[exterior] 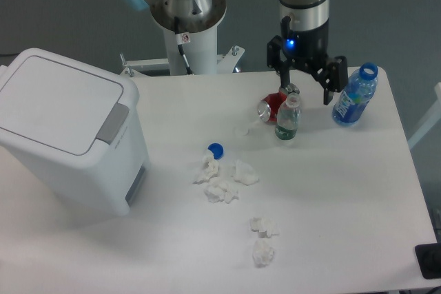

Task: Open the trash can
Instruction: 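Lift the open gripper up away from the red can and bottles, then move the open gripper across the table toward the white trash can lid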

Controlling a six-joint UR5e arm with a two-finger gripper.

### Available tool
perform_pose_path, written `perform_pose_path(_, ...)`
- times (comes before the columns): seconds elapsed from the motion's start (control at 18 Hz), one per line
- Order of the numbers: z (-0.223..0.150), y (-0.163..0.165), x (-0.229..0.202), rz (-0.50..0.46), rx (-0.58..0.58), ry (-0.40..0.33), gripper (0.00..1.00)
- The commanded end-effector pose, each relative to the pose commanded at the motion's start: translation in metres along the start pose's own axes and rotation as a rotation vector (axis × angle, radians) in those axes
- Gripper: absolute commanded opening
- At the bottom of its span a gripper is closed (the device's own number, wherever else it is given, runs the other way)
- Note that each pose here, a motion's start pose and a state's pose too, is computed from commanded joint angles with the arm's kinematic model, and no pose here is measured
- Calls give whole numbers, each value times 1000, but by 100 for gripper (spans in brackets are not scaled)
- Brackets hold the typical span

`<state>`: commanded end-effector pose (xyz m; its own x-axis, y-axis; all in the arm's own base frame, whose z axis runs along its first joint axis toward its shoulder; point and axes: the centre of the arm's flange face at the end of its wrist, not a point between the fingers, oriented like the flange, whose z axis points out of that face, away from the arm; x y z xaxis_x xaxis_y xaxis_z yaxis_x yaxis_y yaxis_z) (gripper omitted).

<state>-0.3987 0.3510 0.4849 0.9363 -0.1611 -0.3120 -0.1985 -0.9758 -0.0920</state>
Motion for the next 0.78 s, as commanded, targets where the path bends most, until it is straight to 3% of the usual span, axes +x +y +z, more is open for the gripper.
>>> perform_pose_path(0.11, -7, -4, 6, -28, -1, -5, 100)
perform_pose_path(0.33, -17, -23, 16, -196, 12, 0, 100)
perform_pose_path(0.56, -22, -38, 21, -227, 23, -3, 100)
perform_pose_path(0.78, -27, -57, 28, -334, 47, 2, 100)
